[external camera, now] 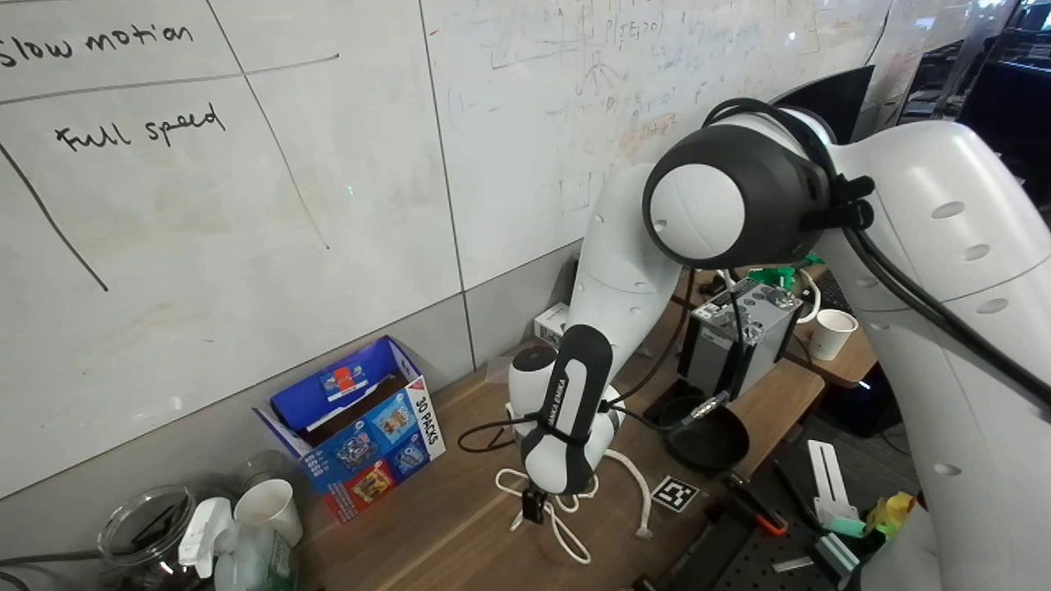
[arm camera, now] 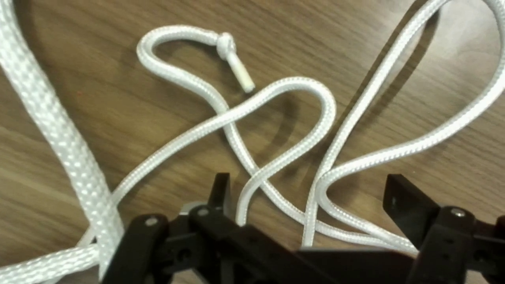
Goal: Put the left and right ropes in the box respectively
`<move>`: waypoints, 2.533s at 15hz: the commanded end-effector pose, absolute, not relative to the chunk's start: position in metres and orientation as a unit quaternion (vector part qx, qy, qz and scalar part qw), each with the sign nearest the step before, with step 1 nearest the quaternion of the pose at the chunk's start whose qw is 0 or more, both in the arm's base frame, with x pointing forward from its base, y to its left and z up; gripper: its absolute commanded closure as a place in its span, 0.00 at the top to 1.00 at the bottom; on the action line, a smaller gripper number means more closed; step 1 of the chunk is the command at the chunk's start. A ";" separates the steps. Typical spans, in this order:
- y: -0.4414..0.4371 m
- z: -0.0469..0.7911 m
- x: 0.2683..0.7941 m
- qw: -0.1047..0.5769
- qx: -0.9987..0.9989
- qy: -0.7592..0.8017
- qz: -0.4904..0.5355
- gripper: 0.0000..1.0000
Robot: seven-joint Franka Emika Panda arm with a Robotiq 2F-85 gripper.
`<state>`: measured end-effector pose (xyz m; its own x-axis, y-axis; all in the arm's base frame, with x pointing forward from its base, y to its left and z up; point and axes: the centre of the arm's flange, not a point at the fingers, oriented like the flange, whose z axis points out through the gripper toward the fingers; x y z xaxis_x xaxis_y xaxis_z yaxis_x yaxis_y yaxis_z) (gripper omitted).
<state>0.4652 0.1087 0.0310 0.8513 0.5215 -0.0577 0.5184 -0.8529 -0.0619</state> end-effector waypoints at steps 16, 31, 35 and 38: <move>0.110 0.025 0.465 -0.009 -0.960 -0.279 0.020 1.00; 0.117 0.022 0.464 -0.019 -0.957 -0.289 0.009 0.88; 0.117 0.021 0.464 -0.019 -0.957 -0.290 0.005 0.51; 0.117 0.023 0.466 -0.019 -0.957 -0.290 0.000 0.30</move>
